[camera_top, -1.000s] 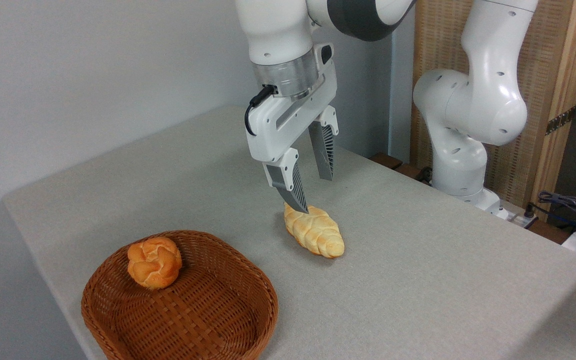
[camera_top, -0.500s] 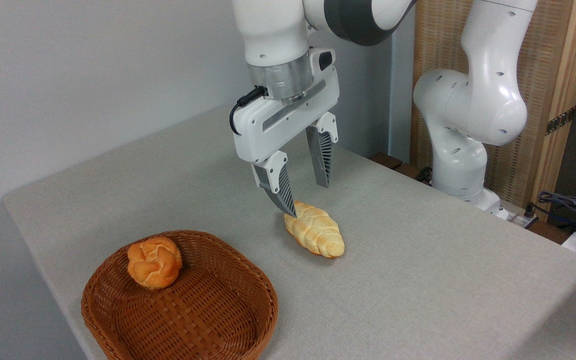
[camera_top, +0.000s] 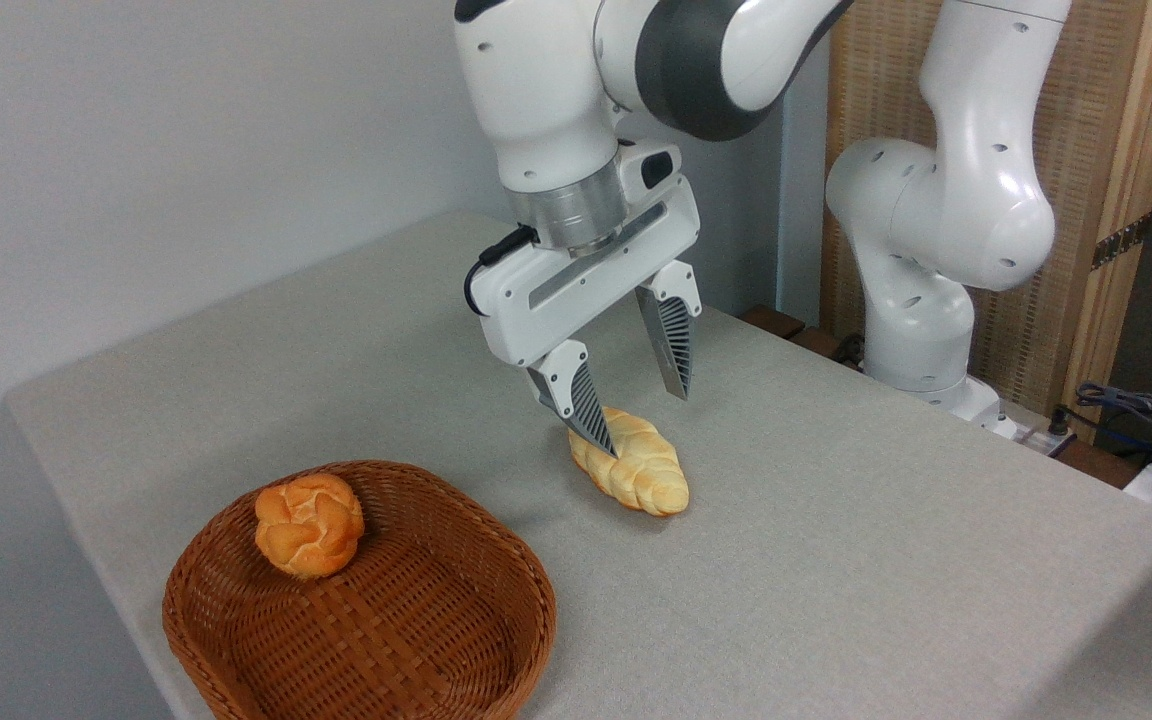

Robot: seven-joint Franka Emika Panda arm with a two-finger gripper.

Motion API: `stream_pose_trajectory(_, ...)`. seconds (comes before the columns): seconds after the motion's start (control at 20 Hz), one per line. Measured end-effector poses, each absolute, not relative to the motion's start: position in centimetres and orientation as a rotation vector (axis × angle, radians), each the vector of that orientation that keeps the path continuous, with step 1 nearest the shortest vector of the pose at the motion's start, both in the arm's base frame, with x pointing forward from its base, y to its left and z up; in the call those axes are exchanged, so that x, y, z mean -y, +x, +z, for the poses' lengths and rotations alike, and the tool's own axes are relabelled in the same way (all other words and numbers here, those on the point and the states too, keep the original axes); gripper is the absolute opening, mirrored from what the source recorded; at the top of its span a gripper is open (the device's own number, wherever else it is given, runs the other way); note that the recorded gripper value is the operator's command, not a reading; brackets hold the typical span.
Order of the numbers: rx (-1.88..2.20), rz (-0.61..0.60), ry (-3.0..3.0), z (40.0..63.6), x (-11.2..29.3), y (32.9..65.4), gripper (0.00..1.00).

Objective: Put bread into the basket

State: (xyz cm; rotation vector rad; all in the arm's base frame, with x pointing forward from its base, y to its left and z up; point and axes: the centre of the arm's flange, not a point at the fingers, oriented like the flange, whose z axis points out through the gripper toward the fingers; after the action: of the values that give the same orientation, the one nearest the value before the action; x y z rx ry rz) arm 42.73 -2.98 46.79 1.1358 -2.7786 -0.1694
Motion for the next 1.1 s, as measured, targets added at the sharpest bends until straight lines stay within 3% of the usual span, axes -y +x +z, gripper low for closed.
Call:
stream_pose_trajectory(0.55, 2.844, -0.190, 1.071, 41.9, 4.8, 41.6, 0.96)
stream_pose_trajectory(0.65, 2.856, -0.186, 1.066, 41.4, 5.1, 41.7, 0.87)
stream_pose_trajectory(0.7, 2.859, -0.184, 1.065, 41.2, 5.1, 41.8, 0.78)
stream_pose_trajectory(0.8, 2.859, -0.186, 1.063, 40.7, 5.2, 42.0, 0.52)
stream_pose_trajectory(0.9, 2.859, -0.186, 1.062, 40.7, 5.2, 42.0, 0.40)
stream_pose_trajectory(1.1, 2.860, -0.185, 1.062, 40.7, 5.2, 42.1, 0.35)
